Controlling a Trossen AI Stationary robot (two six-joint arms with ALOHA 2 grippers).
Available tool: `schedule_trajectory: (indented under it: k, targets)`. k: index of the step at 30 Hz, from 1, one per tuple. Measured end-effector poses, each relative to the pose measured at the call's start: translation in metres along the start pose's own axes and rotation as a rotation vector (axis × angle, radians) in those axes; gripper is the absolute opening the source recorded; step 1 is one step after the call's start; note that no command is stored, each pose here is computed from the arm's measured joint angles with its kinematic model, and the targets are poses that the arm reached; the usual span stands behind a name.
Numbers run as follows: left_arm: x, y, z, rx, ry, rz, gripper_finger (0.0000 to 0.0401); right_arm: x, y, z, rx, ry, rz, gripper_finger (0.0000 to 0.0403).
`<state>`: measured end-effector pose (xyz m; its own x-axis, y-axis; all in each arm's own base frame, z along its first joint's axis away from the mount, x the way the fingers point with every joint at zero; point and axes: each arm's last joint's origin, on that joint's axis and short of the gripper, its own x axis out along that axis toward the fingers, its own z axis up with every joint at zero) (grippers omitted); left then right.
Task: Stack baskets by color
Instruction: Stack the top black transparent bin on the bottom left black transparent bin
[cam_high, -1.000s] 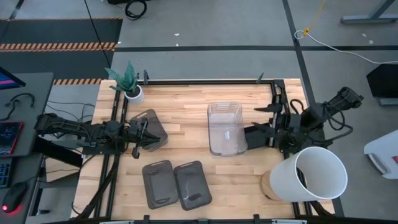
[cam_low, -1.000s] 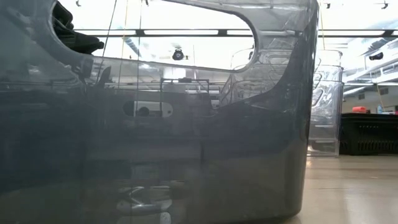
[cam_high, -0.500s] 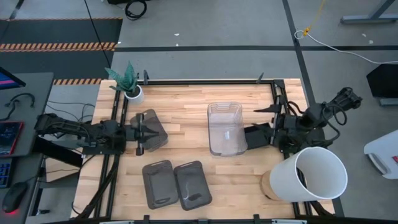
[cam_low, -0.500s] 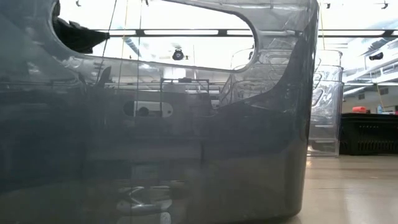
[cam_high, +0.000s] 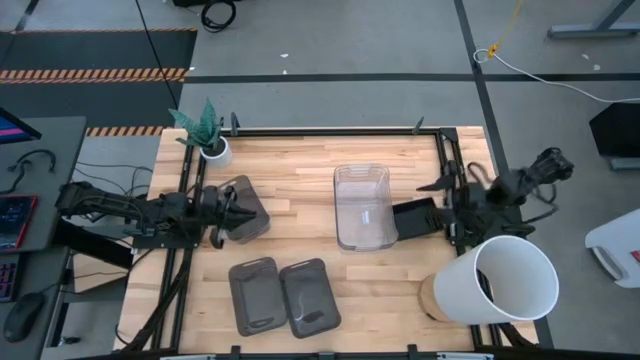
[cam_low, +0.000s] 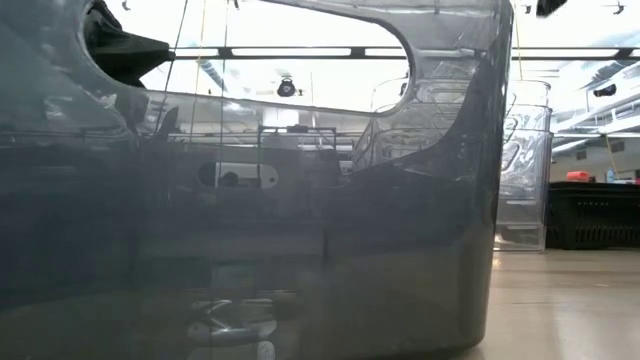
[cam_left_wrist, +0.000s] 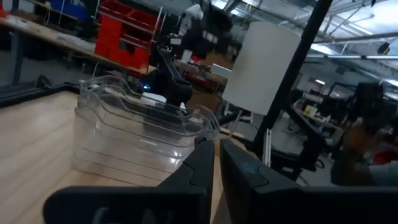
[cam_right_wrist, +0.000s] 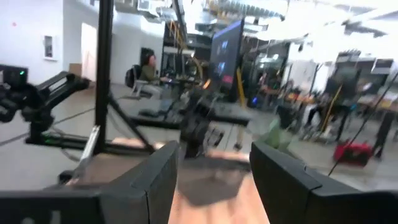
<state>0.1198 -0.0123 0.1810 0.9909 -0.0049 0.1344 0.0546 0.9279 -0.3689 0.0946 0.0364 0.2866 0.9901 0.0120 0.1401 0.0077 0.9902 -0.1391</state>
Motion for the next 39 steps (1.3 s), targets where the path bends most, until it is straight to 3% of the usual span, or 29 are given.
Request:
schedule_trajectory:
  k: [4, 9, 25, 32, 39]
  targets:
    - [0.0, 0.0, 0.0, -0.044, -0.003, 0.007, 0.0035, 0.001, 0.011, -0.041, 0.073, 0.009, 0.022, 0.0204]
    - [0.0, 0.0, 0.0, -0.044, -0.005, 0.007, 0.0026, -0.005, 0.015, -0.063, 0.108, -0.016, 0.012, 0.0201]
    - [0.0, 0.0, 0.0, 0.038, -0.006, 0.009, 0.0031, -0.019, 0.023, -0.098, 0.159, -0.01, 0.118, 0.0192]
    - [0.0, 0.0, 0.001, 0.132, -0.016, 0.008, 0.0024, -0.014, 0.015, -0.106, 0.154, 0.018, 0.101, 0.0159]
    - [0.0, 0.0, 0.002, 0.177, -0.026, 0.026, 0.003, -0.009, -0.003, -0.11, 0.125, 0.019, 0.014, 0.0121]
